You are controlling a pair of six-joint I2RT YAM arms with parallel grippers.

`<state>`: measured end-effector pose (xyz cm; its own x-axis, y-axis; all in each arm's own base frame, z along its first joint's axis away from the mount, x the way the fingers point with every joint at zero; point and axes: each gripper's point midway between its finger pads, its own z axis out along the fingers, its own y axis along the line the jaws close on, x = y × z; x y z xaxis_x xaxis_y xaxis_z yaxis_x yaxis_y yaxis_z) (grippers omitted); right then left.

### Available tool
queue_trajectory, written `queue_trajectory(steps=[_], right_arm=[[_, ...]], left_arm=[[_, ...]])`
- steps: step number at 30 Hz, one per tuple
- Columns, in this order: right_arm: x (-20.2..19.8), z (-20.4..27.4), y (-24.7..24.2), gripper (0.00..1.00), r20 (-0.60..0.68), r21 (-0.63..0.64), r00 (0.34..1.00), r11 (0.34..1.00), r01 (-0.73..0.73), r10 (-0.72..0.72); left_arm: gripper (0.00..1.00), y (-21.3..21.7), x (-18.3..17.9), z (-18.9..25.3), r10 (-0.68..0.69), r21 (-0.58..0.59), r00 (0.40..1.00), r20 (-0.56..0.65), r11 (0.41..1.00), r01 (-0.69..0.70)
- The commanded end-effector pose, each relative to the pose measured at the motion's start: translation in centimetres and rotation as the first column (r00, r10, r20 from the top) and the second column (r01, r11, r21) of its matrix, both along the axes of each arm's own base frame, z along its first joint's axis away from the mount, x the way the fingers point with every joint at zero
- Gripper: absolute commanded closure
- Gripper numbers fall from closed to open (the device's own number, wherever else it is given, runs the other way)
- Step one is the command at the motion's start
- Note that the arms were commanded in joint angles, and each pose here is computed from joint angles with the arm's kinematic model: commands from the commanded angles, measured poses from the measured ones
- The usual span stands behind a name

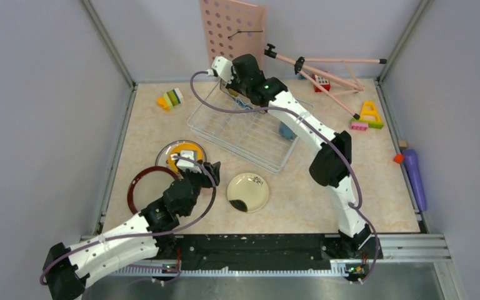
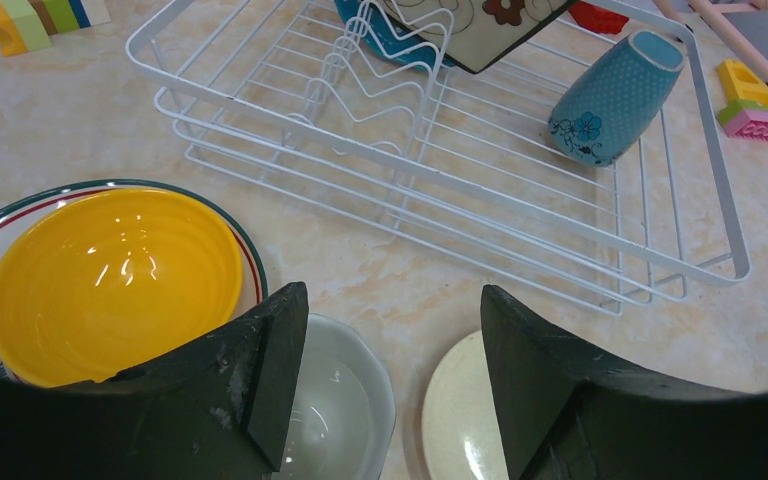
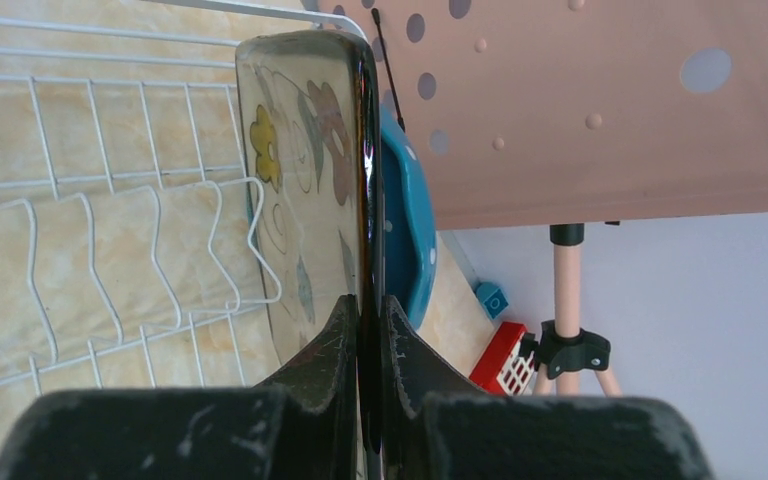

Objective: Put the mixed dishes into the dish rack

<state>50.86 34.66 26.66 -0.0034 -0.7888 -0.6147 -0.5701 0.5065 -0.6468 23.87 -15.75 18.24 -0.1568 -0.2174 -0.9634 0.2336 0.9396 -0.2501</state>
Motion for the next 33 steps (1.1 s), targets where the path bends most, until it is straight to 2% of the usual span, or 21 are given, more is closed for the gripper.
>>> queue_trajectory(steps=[1, 16, 17, 20, 21, 22, 28, 33], right_arm=[[0.5, 12.9, -0.2, 1.00, 0.293, 0.170, 0.954, 0.985, 0.010, -0.060], [1.0, 8.4, 0.5, 1.00, 0.213, 0.104, 0.976, 0.994, 0.030, -0.052], [1.1, 8.2, 0.6, 0.96, 0.214, 0.105, 0.975, 0.994, 0.031, -0.053], [1.5, 8.0, 0.7, 0.51, 0.225, 0.121, 0.972, 0.992, 0.046, -0.073], [1.7, 8.2, 0.7, 0.42, 0.236, 0.133, 0.968, 0.989, 0.057, -0.087], [1.8, 8.3, 0.6, 0.38, 0.246, 0.136, 0.965, 0.989, 0.062, -0.094], [2.3, 8.0, 1.0, 0.36, 0.259, 0.145, 0.961, 0.988, 0.061, -0.097], [2.5, 7.2, 1.0, 0.49, 0.249, 0.138, 0.963, 0.988, 0.070, -0.103]], left_arm=[[0.31, 0.1, 0.3, 0.8, 0.015, -0.029, 1.000, 0.022, 0.999, -0.014], [0.31, -0.1, 0.3, 0.6, 0.011, -0.022, 1.000, 0.018, 1.000, -0.011], [0.31, -0.1, 0.3, 0.6, 0.011, -0.022, 1.000, 0.018, 1.000, -0.010], [0.31, -0.1, 0.3, 0.5, 0.010, -0.019, 1.000, 0.015, 1.000, -0.010], [0.31, -0.2, 0.3, 0.6, 0.009, -0.020, 1.000, 0.016, 1.000, -0.009], [0.31, -0.2, 0.3, 0.6, 0.008, -0.019, 1.000, 0.015, 1.000, -0.008], [0.31, -0.2, 0.4, 0.5, 0.009, -0.014, 1.000, 0.013, 1.000, -0.009], [0.31, -0.1, 0.3, 0.5, 0.010, -0.012, 1.000, 0.011, 1.000, -0.010]])
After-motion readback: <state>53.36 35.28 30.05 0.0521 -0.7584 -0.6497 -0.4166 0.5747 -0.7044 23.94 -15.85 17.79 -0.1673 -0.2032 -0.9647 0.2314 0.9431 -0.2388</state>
